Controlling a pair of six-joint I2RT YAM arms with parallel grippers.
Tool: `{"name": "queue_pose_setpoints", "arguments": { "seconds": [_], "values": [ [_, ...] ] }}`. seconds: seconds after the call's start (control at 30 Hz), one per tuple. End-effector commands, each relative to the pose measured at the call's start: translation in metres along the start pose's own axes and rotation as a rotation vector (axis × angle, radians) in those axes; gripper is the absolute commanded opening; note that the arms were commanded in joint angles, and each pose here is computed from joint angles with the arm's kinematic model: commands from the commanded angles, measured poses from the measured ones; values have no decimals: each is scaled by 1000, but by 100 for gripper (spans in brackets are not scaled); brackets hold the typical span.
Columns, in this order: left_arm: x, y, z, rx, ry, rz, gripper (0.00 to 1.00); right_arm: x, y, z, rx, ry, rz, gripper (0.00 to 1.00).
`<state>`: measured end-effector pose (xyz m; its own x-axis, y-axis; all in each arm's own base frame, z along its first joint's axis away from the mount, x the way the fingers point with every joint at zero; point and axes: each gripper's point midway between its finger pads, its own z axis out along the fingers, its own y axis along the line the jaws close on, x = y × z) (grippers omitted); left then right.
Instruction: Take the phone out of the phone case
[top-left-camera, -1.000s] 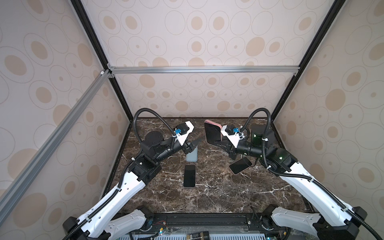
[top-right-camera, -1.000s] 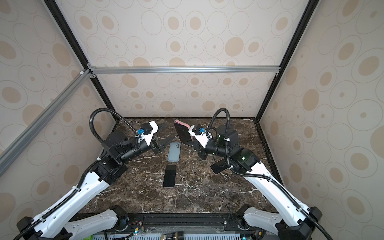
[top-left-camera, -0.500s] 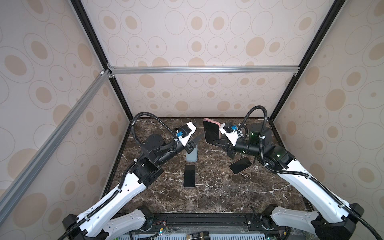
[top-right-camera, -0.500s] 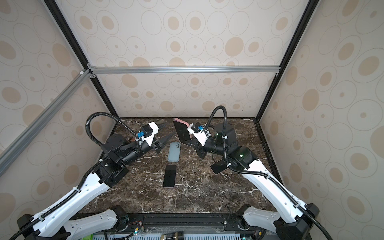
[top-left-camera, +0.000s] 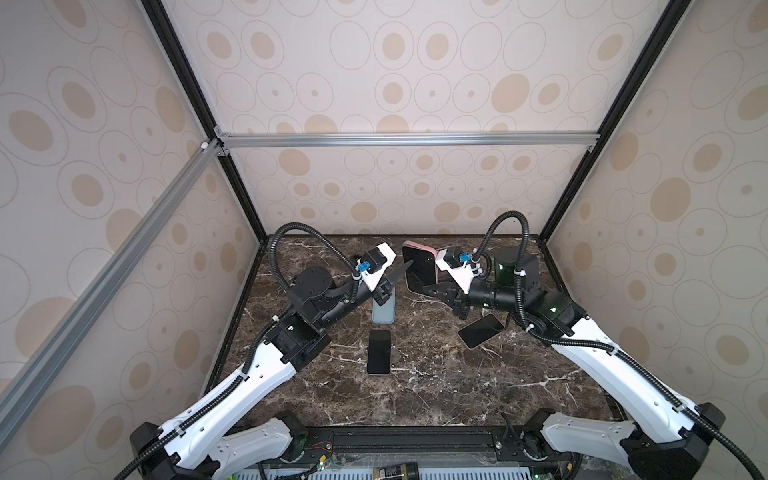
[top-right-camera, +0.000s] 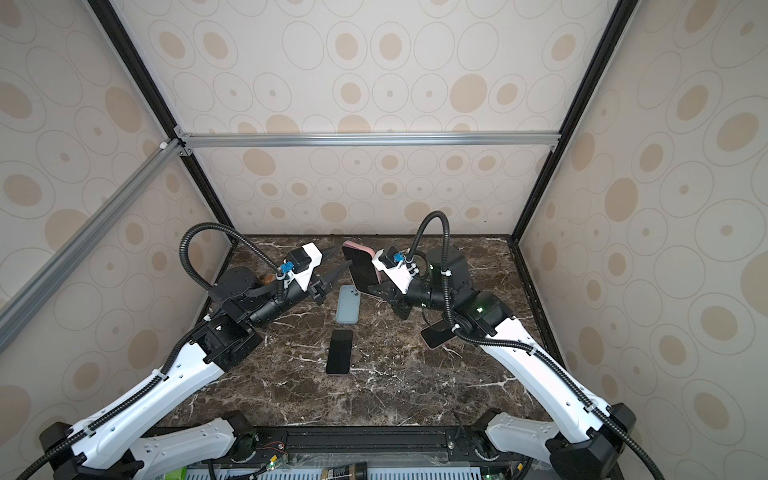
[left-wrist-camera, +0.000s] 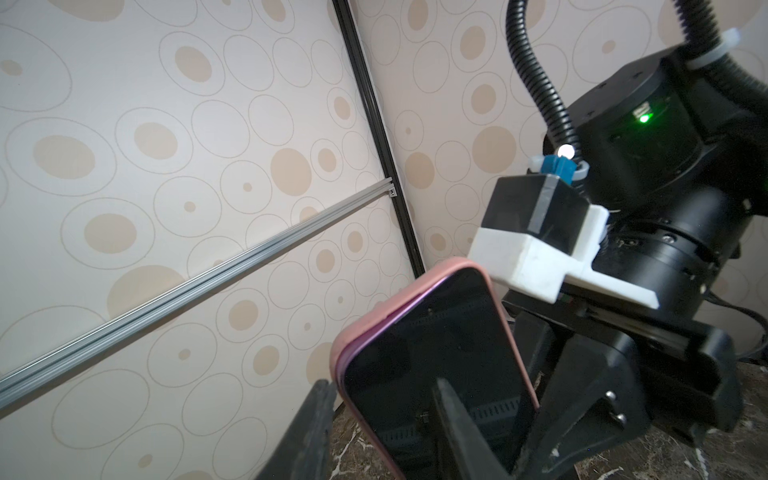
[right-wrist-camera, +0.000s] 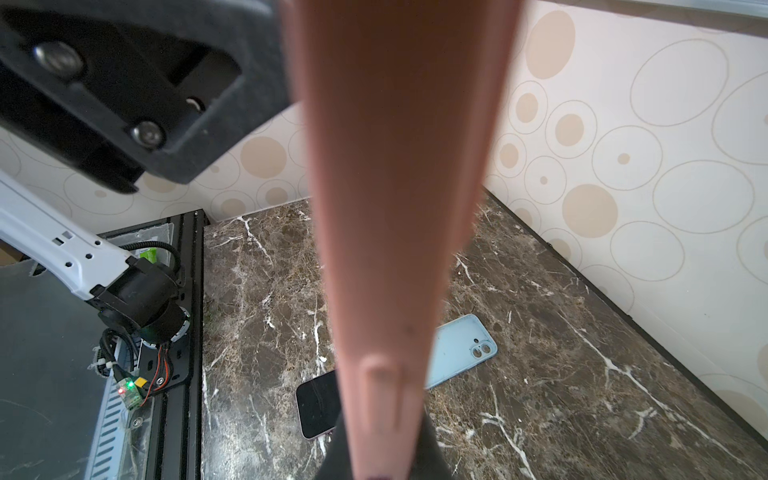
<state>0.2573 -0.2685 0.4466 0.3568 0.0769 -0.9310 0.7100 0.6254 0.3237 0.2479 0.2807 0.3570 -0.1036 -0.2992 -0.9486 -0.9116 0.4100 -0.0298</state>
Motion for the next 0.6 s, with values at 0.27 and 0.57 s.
{"name": "queue_pose_setpoints", "arguments": {
  "seconds": [0.27, 0.57],
  "values": [
    [-14, 0, 0, 3, -41, 24, 33, -30, 7, -10, -21, -86, -63, 0],
    [-11, -11, 5, 73, -29, 21, 32, -30, 11, -9, -47, -82, -72, 0]
  ]
}}
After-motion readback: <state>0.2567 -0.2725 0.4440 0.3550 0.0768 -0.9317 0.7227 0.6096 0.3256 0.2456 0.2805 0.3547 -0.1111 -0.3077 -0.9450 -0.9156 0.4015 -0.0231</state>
